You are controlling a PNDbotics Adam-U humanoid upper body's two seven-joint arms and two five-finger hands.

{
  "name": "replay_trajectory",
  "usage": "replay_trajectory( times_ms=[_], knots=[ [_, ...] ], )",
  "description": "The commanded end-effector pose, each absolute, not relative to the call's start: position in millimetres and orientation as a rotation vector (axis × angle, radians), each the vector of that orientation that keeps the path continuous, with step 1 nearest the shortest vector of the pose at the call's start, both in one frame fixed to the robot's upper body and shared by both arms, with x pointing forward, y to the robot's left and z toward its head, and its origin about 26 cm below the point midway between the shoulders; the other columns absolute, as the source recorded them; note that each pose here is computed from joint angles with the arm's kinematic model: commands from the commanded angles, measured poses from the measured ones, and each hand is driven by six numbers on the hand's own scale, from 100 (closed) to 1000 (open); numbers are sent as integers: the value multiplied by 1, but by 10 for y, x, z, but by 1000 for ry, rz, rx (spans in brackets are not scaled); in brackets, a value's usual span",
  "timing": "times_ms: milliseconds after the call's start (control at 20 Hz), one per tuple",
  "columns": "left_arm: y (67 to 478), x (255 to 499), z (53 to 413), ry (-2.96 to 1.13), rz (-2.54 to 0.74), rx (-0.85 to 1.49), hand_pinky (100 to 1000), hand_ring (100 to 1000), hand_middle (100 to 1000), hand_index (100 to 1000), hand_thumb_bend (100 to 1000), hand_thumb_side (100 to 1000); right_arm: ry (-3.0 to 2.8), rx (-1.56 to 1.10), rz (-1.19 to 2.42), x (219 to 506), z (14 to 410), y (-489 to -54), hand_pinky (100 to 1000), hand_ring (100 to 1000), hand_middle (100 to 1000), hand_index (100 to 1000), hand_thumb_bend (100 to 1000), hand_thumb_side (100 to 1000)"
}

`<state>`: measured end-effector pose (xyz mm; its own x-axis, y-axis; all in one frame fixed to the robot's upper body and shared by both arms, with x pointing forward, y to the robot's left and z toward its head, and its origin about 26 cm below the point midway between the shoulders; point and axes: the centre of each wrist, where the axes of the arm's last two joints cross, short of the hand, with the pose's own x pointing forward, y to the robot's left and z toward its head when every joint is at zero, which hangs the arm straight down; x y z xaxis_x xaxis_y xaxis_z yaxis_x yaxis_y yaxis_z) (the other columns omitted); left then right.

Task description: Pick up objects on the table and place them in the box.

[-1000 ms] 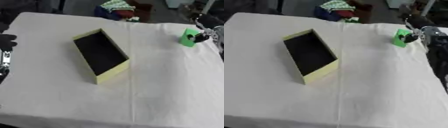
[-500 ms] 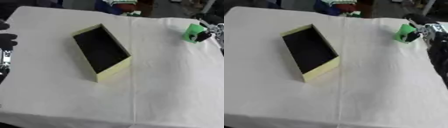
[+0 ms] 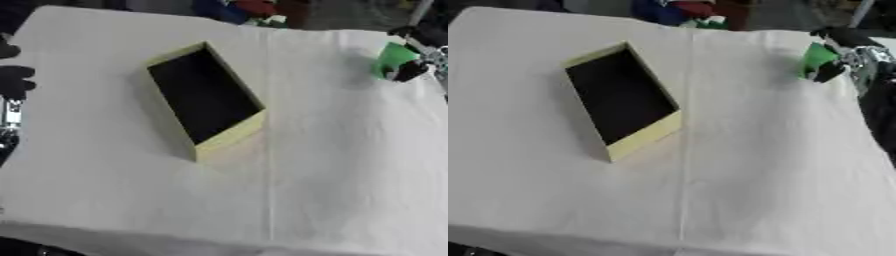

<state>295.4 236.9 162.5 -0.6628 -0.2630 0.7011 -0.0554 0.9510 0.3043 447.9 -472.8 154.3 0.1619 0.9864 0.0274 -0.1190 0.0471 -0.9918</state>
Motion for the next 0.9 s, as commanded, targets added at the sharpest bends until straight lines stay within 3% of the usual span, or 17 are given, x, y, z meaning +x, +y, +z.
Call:
replay_trajectory(
  times_ms=[50,500,750,900],
  knots=[
    [2381,2937,1727,-2319,-342,228,657,675,732,816,245,567,-994,-1220,1083,4407,1684,-4904,891,1000,950,1000,263,115],
    [2378,2937,1724,-2318,-343,223,658,675,733,817,246,567,-946,-1198,1076,4357,1538,-4939,884,1000,892,995,226,101],
    [2375,2937,1722,-2318,-342,220,658,675,733,817,244,567,-935,-1190,1082,4351,1485,-4929,853,981,725,960,106,100],
    [2374,2937,1721,-2318,-342,219,658,674,733,817,241,568,-939,-1206,1083,4352,1476,-4922,819,937,600,893,100,100]
  ],
)
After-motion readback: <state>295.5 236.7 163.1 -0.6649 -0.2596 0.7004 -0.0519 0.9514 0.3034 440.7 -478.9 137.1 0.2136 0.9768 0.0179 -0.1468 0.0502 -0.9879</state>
